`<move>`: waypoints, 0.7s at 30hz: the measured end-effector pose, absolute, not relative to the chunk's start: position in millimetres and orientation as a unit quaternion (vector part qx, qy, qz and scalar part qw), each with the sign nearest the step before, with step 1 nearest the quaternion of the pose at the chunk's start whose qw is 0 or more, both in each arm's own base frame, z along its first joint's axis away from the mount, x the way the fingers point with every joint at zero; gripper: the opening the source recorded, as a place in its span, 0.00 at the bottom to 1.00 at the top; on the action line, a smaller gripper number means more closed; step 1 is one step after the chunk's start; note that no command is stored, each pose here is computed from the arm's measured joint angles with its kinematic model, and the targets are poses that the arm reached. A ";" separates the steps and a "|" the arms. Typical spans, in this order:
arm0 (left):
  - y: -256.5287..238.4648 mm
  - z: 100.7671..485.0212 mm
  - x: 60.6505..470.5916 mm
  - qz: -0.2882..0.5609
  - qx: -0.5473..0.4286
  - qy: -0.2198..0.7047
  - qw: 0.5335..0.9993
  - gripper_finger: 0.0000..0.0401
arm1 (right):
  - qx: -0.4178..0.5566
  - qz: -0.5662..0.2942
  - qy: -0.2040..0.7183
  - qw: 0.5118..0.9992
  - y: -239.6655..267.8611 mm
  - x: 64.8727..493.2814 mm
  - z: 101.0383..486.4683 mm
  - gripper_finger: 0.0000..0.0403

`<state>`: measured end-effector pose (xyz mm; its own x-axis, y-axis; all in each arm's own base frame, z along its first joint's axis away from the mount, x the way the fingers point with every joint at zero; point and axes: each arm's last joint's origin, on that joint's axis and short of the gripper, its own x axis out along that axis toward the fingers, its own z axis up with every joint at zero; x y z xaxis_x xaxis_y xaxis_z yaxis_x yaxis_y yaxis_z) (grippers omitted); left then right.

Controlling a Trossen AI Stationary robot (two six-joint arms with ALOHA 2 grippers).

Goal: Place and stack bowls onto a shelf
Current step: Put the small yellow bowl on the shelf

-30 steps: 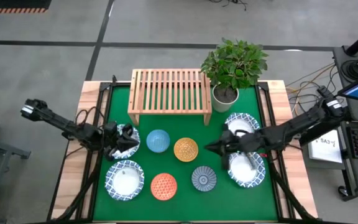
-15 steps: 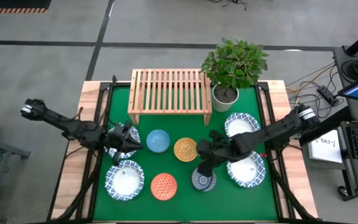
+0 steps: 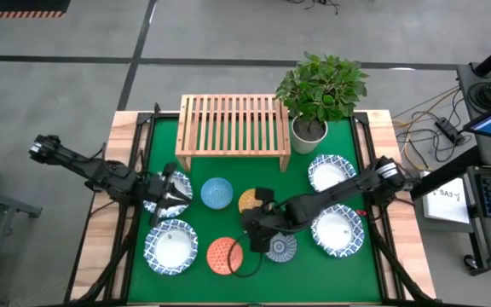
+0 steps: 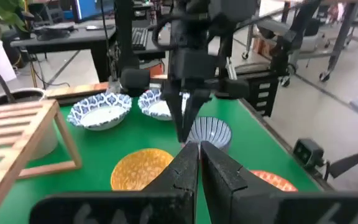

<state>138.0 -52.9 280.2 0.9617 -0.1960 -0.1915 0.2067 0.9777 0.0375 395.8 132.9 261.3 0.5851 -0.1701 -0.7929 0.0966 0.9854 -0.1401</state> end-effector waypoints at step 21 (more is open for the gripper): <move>-52.3 294.0 136.6 -0.101 -0.002 0.051 0.994 0.00 | -0.038 -0.076 0.435 0.896 129.6 405.6 262.8 0.02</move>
<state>136.6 -52.3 294.0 0.9743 -0.2014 -0.1013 0.2010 0.9795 -0.0138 405.6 129.6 262.8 0.6095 -0.1691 -0.7746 0.1022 0.9856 -0.1347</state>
